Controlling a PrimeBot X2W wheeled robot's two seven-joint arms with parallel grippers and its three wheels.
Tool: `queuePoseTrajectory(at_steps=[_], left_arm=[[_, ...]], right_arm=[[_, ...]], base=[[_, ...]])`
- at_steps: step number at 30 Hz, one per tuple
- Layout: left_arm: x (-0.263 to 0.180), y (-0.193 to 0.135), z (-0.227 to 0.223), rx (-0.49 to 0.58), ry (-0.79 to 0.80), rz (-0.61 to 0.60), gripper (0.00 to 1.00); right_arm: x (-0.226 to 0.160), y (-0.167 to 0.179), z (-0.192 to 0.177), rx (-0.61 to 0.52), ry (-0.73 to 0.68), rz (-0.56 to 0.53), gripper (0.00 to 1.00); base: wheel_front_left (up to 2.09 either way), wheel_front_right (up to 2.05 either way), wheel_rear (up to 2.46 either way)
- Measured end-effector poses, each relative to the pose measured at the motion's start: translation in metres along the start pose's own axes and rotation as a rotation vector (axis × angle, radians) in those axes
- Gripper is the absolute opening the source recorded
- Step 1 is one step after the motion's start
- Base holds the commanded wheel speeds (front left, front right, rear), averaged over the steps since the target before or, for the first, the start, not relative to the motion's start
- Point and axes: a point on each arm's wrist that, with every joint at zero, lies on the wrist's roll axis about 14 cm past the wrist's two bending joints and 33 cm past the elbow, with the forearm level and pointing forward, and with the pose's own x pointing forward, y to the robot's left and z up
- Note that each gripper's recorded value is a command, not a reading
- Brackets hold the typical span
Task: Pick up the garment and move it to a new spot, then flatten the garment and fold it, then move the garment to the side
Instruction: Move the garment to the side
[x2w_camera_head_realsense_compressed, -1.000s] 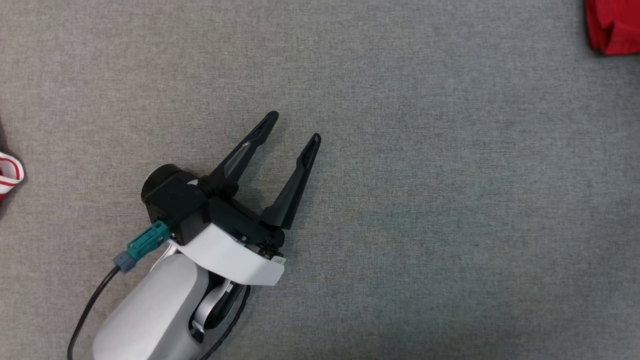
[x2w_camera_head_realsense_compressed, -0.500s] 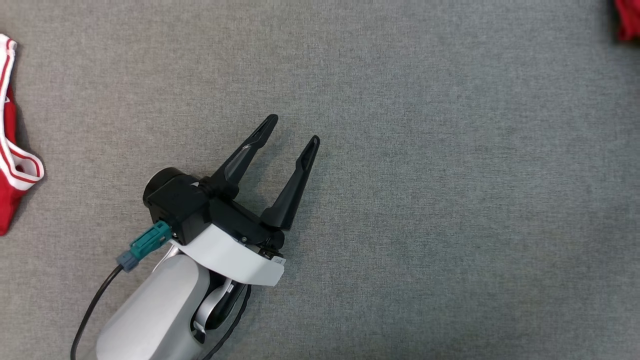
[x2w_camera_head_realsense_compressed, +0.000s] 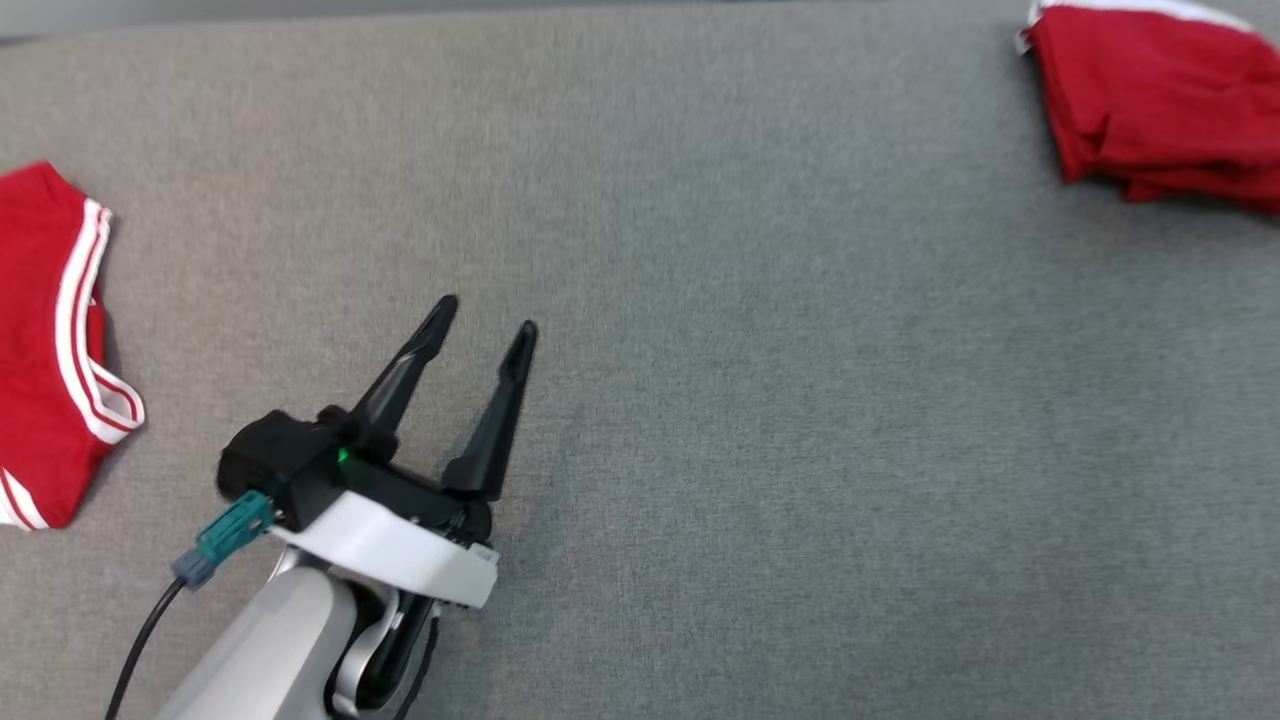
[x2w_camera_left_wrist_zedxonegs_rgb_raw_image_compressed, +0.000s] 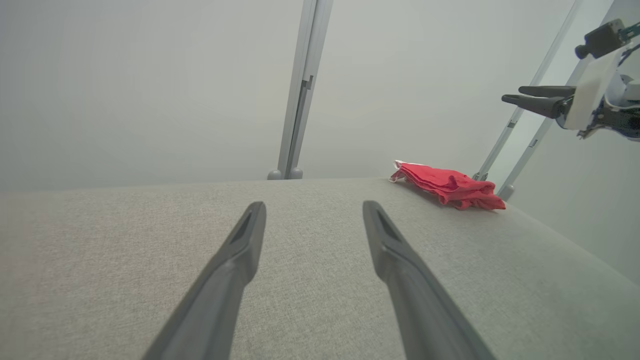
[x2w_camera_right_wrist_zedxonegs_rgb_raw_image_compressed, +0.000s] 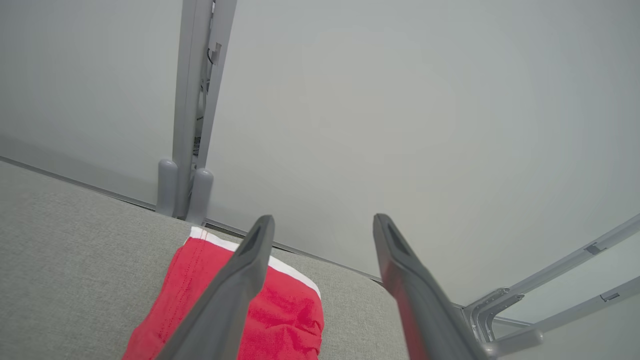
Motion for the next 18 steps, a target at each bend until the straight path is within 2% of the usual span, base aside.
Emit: queuePoseTrajectory(at_steps=[4, 11, 15, 18], left_arm=[[-0.018, 0.003, 0.017, 0.025, -0.029, 0.037, 1.00], [-0.054, 0.009, 0.044, 0.052, -0.084, 0.112, 1.00], [-0.074, 0.008, 0.056, 0.060, -0.118, 0.146, 1.00], [-0.087, 0.007, 0.063, 0.068, -0.139, 0.163, 1.00]], right_arm=[[-0.025, 0.014, 0.027, 0.057, -0.089, 0.023, 1.00], [-0.081, 0.021, 0.057, 0.236, -0.242, 0.030, 1.00], [-0.117, 0.019, 0.048, 0.299, -0.286, 0.016, 1.00], [-0.141, 0.030, 0.039, 0.342, -0.313, 0.025, 1.00]], base=[[0.00, 0.00, 0.00], [0.00, 0.00, 0.00], [0.00, 0.00, 0.00], [0.00, 0.00, 0.00]])
